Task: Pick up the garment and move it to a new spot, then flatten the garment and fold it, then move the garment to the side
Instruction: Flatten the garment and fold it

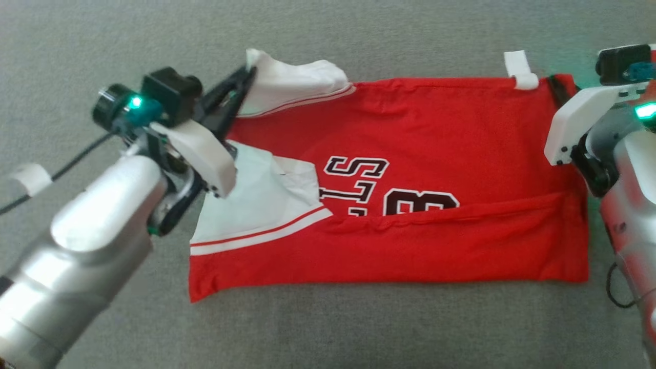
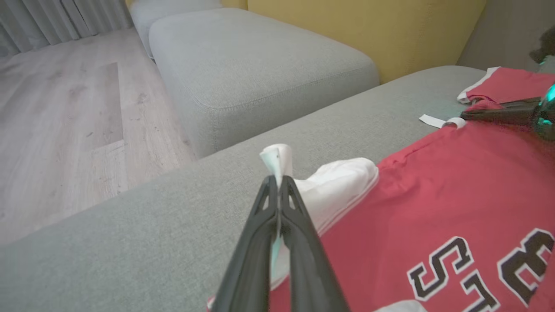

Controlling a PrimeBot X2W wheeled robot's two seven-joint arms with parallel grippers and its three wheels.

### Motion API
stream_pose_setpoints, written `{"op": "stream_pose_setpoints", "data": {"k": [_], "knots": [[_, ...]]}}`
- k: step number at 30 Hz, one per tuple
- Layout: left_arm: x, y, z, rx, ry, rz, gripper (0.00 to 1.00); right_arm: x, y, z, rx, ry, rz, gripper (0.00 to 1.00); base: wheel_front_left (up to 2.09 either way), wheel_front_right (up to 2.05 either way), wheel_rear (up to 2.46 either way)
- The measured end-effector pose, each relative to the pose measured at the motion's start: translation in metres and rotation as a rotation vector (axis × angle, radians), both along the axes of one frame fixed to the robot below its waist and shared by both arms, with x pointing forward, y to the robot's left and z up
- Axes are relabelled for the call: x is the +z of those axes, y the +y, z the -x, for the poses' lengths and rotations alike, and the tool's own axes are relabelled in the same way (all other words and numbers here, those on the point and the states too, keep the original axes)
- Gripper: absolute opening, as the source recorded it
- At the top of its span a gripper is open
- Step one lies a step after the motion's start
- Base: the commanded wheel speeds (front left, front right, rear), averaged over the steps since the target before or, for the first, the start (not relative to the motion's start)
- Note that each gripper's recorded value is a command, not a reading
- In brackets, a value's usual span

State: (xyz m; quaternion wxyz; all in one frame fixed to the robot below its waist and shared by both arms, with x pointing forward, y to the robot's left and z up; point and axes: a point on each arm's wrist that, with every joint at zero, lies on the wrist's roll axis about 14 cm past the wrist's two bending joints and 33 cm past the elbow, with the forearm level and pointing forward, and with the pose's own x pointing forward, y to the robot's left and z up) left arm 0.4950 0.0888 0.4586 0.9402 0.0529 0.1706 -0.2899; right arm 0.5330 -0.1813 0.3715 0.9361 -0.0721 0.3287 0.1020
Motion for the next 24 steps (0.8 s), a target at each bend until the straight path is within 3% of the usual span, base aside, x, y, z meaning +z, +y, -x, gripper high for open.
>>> {"op": "stream_pose_setpoints", "data": {"k": [15, 19, 24], "knots": [[0.062, 0.018, -0.07, 0.063, -0.256, -0.069, 0.0, 0.116, 0.012, -0.044, -0.04, -0.424, -0.302, 0.0, 0.0, 0.0, 0.0], [0.082, 0.013, -0.084, 0.045, -0.37, -0.104, 0.0, 0.123, 0.013, -0.049, -0.05, -0.451, -0.338, 0.0, 0.0, 0.0, 0.0], [0.078, 0.012, -0.084, 0.048, -0.384, -0.095, 0.0, 0.113, 0.016, -0.048, -0.044, -0.419, -0.348, 0.0, 0.0, 0.0, 0.0]]}}
